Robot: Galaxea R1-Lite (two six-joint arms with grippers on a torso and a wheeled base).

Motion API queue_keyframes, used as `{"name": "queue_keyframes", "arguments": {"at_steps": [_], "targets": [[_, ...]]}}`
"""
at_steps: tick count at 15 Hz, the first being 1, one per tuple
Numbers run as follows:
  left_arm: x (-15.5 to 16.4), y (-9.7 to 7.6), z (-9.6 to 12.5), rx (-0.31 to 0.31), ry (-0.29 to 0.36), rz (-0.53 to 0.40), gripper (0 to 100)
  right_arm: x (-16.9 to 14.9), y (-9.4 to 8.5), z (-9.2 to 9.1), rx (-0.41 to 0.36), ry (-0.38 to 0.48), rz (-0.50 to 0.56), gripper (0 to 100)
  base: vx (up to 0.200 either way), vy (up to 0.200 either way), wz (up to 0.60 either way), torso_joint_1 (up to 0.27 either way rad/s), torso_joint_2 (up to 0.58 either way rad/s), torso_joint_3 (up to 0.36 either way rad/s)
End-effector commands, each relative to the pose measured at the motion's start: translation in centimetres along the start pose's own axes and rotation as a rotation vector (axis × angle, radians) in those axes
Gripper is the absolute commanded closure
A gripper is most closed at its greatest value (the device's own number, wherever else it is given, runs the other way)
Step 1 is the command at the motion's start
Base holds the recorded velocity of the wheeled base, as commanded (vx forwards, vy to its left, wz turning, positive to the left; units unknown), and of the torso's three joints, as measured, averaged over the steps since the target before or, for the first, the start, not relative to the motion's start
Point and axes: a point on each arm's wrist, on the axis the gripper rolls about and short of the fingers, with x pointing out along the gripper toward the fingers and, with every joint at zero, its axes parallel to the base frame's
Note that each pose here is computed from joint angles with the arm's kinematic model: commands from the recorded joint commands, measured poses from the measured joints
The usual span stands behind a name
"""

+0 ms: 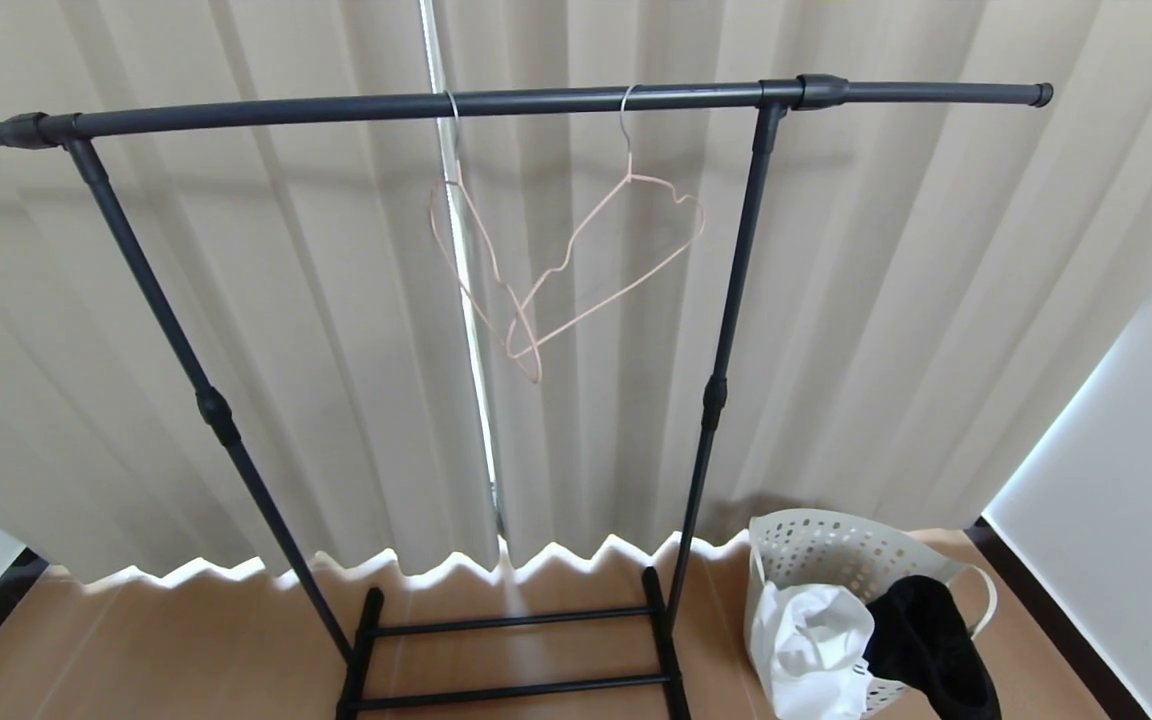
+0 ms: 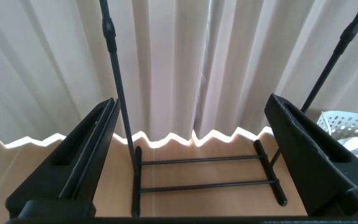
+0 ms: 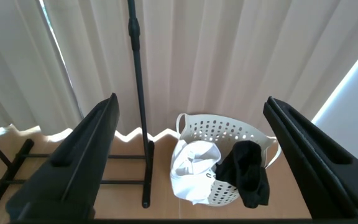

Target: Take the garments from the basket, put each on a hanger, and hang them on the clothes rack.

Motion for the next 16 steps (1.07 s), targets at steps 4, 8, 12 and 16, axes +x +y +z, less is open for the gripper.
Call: {"name": "queue_keyframes", "arguments": {"at_steps": [4,8,12,16], "targets": [[0.0,0.0,0.0,0.0,0.0,0.0,0,0.0,0.0,0.01,0.0,-0.002,0.001,0,0.0,0.0,0.0,-0.209,0.54,0.327],[0.0,0.0,0.0,0.0,0.0,0.0,0,0.0,0.0,0.01,0.0,-0.002,0.001,0,0.0,0.0,0.0,-0.183,0.51,0.327],[0.0,0.0,0.0,0.0,0.0,0.0,0,0.0,0.0,0.01,0.0,-0.002,0.001,0,0.0,0.0,0.0,-0.159,0.49,0.331],[0.01,0.0,0.0,0.0,0.002,0.002,0,0.0,0.0,0.01,0.003,-0.002,0.0,0,0.0,0.0,0.0,-0.126,0.47,0.344]]}}
